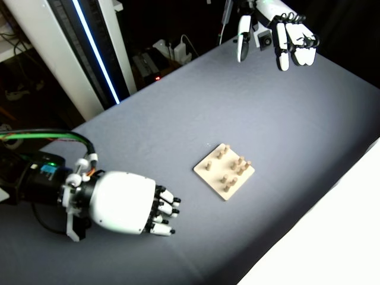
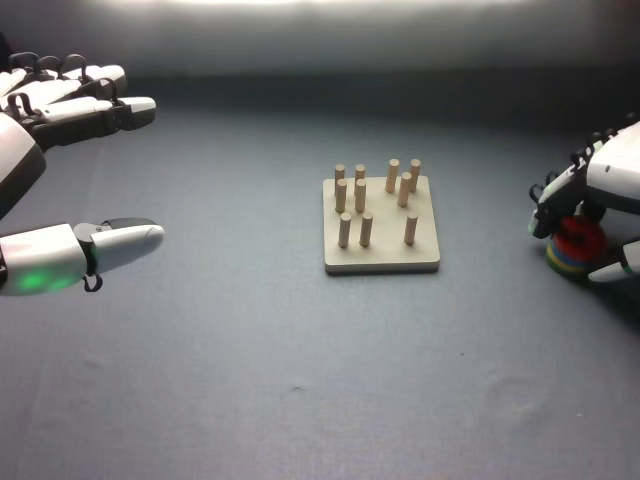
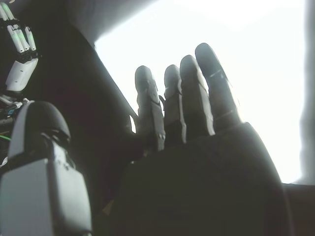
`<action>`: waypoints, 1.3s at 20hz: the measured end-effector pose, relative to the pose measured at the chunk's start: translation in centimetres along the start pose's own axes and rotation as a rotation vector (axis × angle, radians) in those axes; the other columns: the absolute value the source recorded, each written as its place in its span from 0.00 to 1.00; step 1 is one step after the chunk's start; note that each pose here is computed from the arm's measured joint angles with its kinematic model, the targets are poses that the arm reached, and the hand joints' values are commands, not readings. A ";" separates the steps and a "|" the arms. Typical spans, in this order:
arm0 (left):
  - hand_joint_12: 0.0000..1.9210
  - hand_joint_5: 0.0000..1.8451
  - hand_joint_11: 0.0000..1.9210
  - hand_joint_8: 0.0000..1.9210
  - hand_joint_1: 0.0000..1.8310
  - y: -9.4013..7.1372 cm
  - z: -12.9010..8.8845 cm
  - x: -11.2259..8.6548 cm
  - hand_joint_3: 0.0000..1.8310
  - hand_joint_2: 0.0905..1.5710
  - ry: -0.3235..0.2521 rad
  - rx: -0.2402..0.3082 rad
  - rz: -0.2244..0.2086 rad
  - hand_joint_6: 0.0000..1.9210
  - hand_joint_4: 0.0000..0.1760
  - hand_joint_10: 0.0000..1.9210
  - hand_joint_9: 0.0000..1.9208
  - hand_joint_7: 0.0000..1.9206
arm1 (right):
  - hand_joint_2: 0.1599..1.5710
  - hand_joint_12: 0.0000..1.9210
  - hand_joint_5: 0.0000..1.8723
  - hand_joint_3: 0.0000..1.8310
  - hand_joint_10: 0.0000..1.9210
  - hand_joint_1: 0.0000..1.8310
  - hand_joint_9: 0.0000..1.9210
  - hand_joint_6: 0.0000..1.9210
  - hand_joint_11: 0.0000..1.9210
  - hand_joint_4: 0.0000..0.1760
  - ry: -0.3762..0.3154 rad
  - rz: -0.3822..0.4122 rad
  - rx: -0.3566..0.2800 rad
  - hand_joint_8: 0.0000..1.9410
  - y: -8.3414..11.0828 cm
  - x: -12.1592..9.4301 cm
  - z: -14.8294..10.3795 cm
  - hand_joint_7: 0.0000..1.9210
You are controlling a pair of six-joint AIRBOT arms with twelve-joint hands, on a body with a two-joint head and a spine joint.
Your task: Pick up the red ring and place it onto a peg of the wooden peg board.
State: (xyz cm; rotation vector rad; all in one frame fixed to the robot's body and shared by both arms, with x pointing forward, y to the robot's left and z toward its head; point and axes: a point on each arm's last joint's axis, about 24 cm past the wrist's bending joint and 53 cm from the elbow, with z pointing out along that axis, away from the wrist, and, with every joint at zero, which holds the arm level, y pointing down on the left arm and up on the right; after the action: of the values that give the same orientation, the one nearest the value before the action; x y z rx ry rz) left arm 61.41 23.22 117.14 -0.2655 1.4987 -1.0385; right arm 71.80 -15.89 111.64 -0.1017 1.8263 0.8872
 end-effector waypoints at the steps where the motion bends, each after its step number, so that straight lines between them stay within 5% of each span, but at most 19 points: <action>1: 0.39 0.27 0.00 0.00 0.31 0.0 0.0 0.0 0.00 0.65 0.000 0.001 0.000 0.00 0.00 0.00 0.12 0.14 | 0.65 0.67 0.51 0.00 0.50 0.70 0.59 0.51 0.58 0.00 -0.001 0.001 0.000 0.42 0.0 0.0 0.0 0.59; 5: 0.43 0.27 0.00 0.00 0.32 0.0 0.0 0.0 0.00 0.65 0.000 0.001 0.000 0.00 0.00 0.00 0.12 0.14 | 0.65 0.72 0.52 0.00 0.52 0.69 0.61 0.49 0.58 0.00 0.002 0.001 -0.031 0.44 1.3 0.2 -0.1 0.60; 11: 0.37 0.24 0.00 0.00 0.33 0.0 -0.1 -0.3 0.00 0.66 -0.012 0.000 -0.004 0.00 0.00 0.00 0.11 0.14 | 0.69 0.88 0.54 0.00 0.76 0.67 0.45 0.45 0.43 0.00 -0.100 -0.046 -0.250 0.68 8.8 -3.6 0.1 0.46; 13: 0.34 0.20 0.00 0.00 0.35 0.2 -0.3 -0.6 0.00 0.67 -0.024 -0.006 -0.006 0.00 0.00 0.00 0.11 0.14 | 0.68 0.81 0.55 0.00 0.70 0.67 0.43 0.44 0.36 0.00 -0.099 -0.053 -0.290 0.64 10.5 -3.3 0.8 0.48; 15: 0.25 0.13 0.00 0.00 0.40 0.6 -0.5 -0.6 0.00 0.68 -0.028 -0.019 -0.008 0.00 0.00 0.00 0.08 0.10 | 0.66 0.57 0.51 0.00 0.57 0.75 0.46 0.58 0.33 0.00 -0.114 -0.070 -0.327 0.37 11.9 -3.9 1.1 0.57; 19: 0.18 0.09 0.00 0.00 0.41 0.5 -0.6 -1.3 0.00 0.70 -0.060 -0.014 -0.013 0.00 0.03 0.00 0.07 0.08 | 0.66 0.54 0.51 0.00 0.55 0.75 0.49 0.58 0.38 0.00 -0.136 -0.052 -0.334 0.35 12.3 -4.5 2.0 0.57; 22: 0.16 0.09 0.00 0.00 0.39 0.3 -0.6 -1.2 0.00 0.69 -0.059 -0.006 -0.011 0.00 0.18 0.00 0.06 0.08 | 0.66 0.53 0.51 0.00 0.54 0.75 0.49 0.60 0.36 0.00 -0.104 -0.060 -0.326 0.35 12.6 -3.1 3.3 0.57; 25: 0.17 0.10 0.00 0.00 0.40 0.4 -0.6 -1.3 0.00 0.69 -0.063 -0.010 -0.013 0.00 0.21 0.00 0.06 0.08 | 0.65 0.68 0.55 0.00 0.59 0.76 0.49 0.47 0.38 0.00 -0.097 -0.059 -0.314 0.42 12.5 -2.8 4.1 0.56; 26: 0.19 0.10 0.00 0.00 0.41 0.4 -0.6 -1.4 0.00 0.69 -0.065 -0.010 -0.013 0.00 0.14 0.00 0.07 0.08 | 0.66 0.75 0.56 0.00 0.62 0.76 0.47 0.40 0.36 0.00 -0.092 -0.060 -0.304 0.52 12.3 -2.7 4.4 0.53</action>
State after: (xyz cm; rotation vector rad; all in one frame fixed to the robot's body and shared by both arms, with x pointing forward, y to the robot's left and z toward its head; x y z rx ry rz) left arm 61.39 24.63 117.74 -0.3131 1.4456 -1.0236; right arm 70.80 -5.24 119.56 -0.3002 1.5849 1.1039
